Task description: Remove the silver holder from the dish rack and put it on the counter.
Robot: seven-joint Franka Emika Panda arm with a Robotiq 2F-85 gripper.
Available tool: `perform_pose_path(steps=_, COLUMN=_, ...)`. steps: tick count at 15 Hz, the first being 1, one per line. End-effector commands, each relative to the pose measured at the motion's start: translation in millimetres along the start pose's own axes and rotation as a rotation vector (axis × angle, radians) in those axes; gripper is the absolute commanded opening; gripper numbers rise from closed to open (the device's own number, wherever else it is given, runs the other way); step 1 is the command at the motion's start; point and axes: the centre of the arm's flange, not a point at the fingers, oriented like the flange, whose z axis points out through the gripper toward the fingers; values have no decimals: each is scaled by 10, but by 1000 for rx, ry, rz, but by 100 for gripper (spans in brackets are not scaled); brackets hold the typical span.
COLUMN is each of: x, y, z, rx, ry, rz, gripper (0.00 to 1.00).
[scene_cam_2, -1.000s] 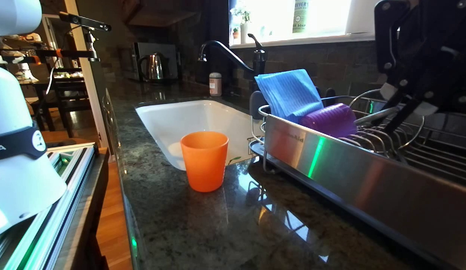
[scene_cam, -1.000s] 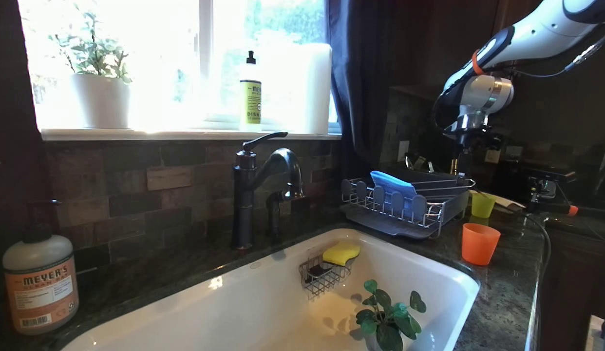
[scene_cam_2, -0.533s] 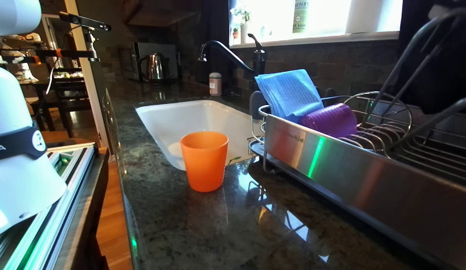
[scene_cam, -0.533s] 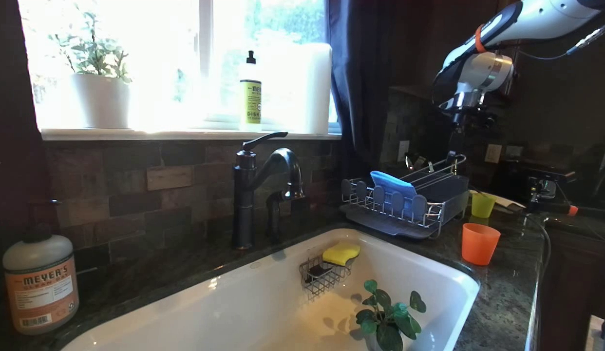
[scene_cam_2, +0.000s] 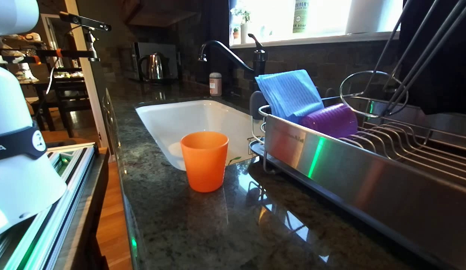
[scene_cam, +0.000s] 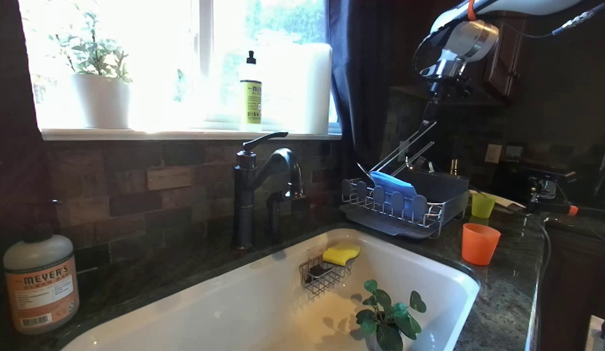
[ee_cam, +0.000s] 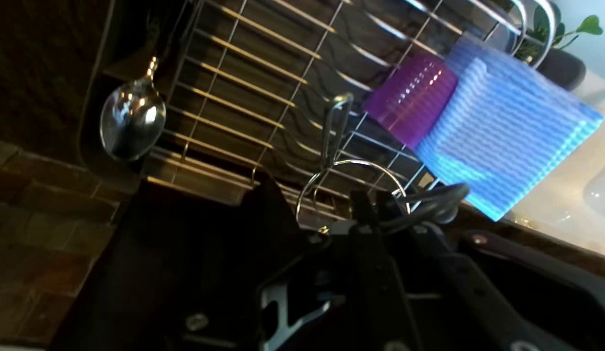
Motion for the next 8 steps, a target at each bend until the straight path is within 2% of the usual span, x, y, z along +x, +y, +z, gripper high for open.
perform_pose_path(steps=1, x=356, y=-41, z=-272, rx=-64, ry=54, rz=-56, gripper=2)
perform_pose_path(steps=4, x=420, y=-200, z=-553, rx=-37, ry=15, rz=-85, gripper=2)
perform_pose_path(steps=8, x=208, y=-621, z=-1014, rx=52, ry=-168, rz=-112, gripper=2)
